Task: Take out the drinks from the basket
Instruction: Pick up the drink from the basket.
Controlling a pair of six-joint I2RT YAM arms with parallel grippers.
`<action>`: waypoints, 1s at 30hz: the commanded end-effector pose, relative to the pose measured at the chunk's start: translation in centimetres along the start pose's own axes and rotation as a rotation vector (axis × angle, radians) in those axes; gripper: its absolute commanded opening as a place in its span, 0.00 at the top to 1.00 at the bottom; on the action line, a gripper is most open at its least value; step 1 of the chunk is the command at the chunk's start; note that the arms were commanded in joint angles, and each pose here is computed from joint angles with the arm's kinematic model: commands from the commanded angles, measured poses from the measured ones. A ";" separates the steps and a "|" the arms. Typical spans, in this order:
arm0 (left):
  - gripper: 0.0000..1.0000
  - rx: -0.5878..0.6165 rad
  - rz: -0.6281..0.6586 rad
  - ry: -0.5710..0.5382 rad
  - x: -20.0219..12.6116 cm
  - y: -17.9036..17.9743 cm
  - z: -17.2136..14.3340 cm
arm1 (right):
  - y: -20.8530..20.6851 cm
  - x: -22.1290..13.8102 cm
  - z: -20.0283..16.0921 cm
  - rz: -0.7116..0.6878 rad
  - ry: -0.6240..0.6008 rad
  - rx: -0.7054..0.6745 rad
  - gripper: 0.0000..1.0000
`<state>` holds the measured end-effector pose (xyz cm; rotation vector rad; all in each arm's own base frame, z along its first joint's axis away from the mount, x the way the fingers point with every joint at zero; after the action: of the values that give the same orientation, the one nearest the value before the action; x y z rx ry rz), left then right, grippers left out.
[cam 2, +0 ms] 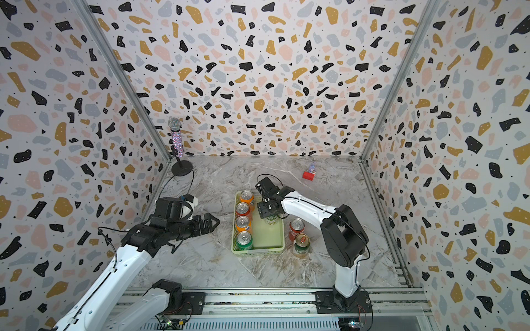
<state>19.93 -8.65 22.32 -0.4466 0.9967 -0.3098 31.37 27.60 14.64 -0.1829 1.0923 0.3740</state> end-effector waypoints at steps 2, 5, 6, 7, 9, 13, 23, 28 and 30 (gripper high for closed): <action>0.00 -0.006 -0.020 -0.016 0.1 -0.1 0.2 | -0.3 -1.4 -0.6 -0.021 -0.014 -0.013 0.23; 0.00 -0.006 -0.020 -0.015 0.1 -0.1 0.2 | -0.3 -1.5 -0.9 -0.013 -0.024 -0.016 0.24; 0.00 -0.008 -0.019 -0.014 0.1 -0.1 0.2 | -0.3 -1.4 -1.0 -0.010 -0.024 -0.017 0.24; 0.00 -0.007 -0.020 -0.015 0.2 -0.1 0.2 | -0.3 -1.4 -1.0 -0.011 -0.025 -0.015 0.24; 0.00 -0.007 -0.021 -0.013 0.2 -0.1 0.1 | -0.3 -1.2 -1.0 -0.014 -0.021 -0.014 0.24; 0.00 -0.010 -0.021 -0.012 0.2 -0.1 0.1 | -0.1 -0.9 -0.7 -0.013 -0.022 -0.012 0.24; 0.00 -0.010 -0.023 -0.013 0.2 -0.1 0.1 | 0.3 -0.2 -0.4 -0.014 -0.017 -0.017 0.36; 0.00 -0.011 -0.023 -0.014 0.2 -0.1 0.1 | 0.6 -1.0 -0.5 -0.010 -0.027 -0.023 0.53; 0.00 -0.011 -0.022 -0.015 0.2 -0.1 0.1 | 0.7 -1.6 -0.4 -0.008 -0.033 -0.026 0.58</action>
<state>19.87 -8.70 22.18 -0.4623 1.0047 -0.3066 30.36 27.80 14.16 -0.2066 1.0755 0.3854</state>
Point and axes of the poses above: each gripper's point midway between its finger pads, its own x axis out along the fingers, its own y axis along the line the jaws close on, z = x × y, the point moved 6 cm from there along -x, back along the fingers
